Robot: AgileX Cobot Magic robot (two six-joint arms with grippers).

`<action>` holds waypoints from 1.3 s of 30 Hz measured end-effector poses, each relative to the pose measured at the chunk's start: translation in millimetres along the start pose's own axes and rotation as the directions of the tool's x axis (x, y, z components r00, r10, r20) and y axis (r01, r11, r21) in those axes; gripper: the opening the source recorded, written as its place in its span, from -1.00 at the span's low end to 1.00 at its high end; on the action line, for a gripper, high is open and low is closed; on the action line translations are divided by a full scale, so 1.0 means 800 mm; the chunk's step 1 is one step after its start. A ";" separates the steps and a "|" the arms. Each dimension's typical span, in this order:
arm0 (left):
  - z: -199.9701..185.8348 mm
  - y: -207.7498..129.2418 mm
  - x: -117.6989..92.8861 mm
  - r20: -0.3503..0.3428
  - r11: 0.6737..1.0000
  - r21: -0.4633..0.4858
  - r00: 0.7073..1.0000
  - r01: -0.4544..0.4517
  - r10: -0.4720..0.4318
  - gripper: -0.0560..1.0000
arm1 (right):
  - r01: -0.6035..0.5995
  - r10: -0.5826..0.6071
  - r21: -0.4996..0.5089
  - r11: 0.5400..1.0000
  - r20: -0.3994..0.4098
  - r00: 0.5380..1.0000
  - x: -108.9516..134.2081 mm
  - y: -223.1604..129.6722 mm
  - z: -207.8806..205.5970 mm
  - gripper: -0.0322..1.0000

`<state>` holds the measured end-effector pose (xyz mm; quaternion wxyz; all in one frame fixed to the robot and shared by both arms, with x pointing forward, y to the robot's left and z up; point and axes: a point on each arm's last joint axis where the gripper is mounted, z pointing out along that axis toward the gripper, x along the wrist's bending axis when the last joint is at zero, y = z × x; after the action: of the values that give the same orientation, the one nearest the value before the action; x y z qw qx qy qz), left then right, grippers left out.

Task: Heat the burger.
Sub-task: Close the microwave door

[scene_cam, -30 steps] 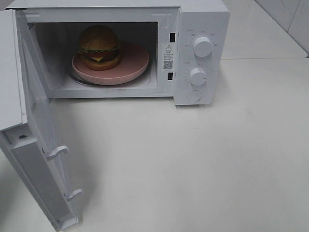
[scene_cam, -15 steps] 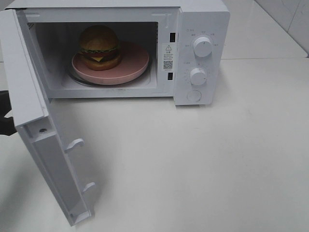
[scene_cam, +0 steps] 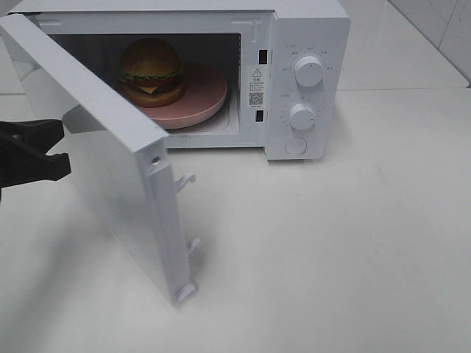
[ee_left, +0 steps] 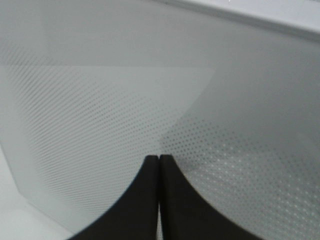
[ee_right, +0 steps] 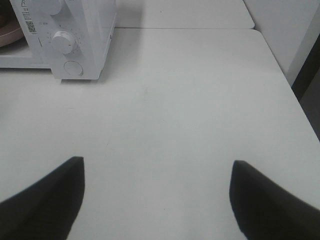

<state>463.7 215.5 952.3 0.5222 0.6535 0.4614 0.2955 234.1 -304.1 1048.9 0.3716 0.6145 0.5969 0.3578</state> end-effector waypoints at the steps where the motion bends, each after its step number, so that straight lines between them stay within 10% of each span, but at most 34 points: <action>1: 0.000 0.000 0.000 0.000 1.000 0.000 1.000 0.000 0.000 -0.89 | 0.000 0.000 0.000 1.000 0.000 1.000 0.000 0.000 0.000 0.55; 39: 0.145 0.044 -0.059 0.096 0.995 -0.102 0.995 0.007 0.003 -0.89 | 0.000 0.000 0.000 1.000 0.000 1.000 0.000 0.000 0.000 0.55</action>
<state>555.8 123.8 957.8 0.5768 0.6388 0.4207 0.2868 234.1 -304.1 1048.9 0.3716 0.6145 0.5969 0.3578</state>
